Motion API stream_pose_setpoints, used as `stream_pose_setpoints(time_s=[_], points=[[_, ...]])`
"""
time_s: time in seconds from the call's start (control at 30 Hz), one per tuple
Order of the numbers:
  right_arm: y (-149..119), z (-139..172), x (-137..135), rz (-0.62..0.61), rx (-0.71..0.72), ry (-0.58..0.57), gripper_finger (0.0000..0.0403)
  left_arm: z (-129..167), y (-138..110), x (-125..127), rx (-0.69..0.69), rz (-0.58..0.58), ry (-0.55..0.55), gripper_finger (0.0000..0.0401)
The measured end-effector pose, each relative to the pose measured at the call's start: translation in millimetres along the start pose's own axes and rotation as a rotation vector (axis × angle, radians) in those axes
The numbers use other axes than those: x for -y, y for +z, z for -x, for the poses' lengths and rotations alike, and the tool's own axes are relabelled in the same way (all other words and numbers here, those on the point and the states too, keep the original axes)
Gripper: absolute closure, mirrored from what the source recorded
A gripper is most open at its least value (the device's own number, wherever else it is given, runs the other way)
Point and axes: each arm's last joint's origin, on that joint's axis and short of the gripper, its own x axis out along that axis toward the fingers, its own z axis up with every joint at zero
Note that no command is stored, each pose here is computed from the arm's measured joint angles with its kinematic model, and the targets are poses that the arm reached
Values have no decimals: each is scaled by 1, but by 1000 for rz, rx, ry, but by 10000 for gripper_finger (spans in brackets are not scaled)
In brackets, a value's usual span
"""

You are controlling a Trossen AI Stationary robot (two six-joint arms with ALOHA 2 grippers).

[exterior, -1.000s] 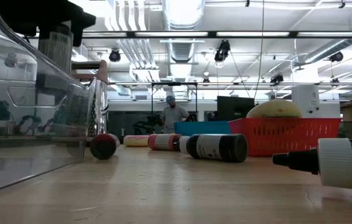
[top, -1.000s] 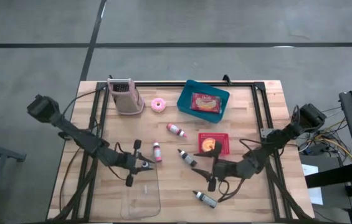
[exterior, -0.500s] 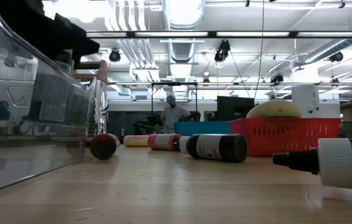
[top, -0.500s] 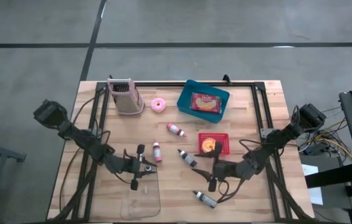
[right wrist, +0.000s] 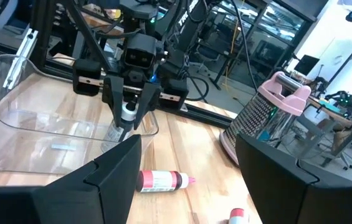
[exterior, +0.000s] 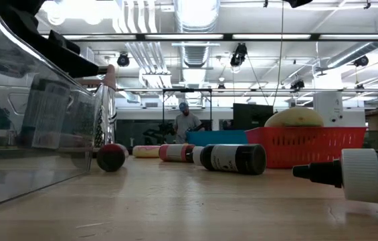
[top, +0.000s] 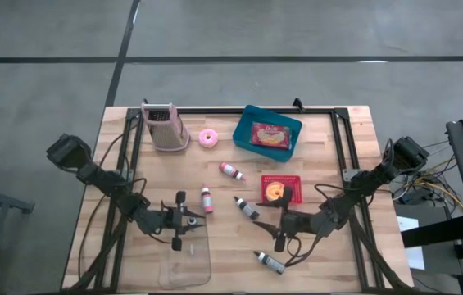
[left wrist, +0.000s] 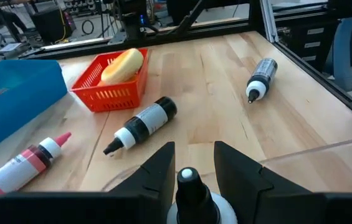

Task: Pick & Place Food Item
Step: Put the middle black food coloring bottle into the transparent bin

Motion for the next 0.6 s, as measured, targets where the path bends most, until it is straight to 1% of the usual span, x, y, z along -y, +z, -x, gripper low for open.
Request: stream_pose_setpoints(time_s=[0.27,0.6], points=[[0,0,0,2,0,0,150,2,-9,5,-11,17,1,301],[0,0,0,4,0,0,152,7,-11,13,-3,21,-9,301]])
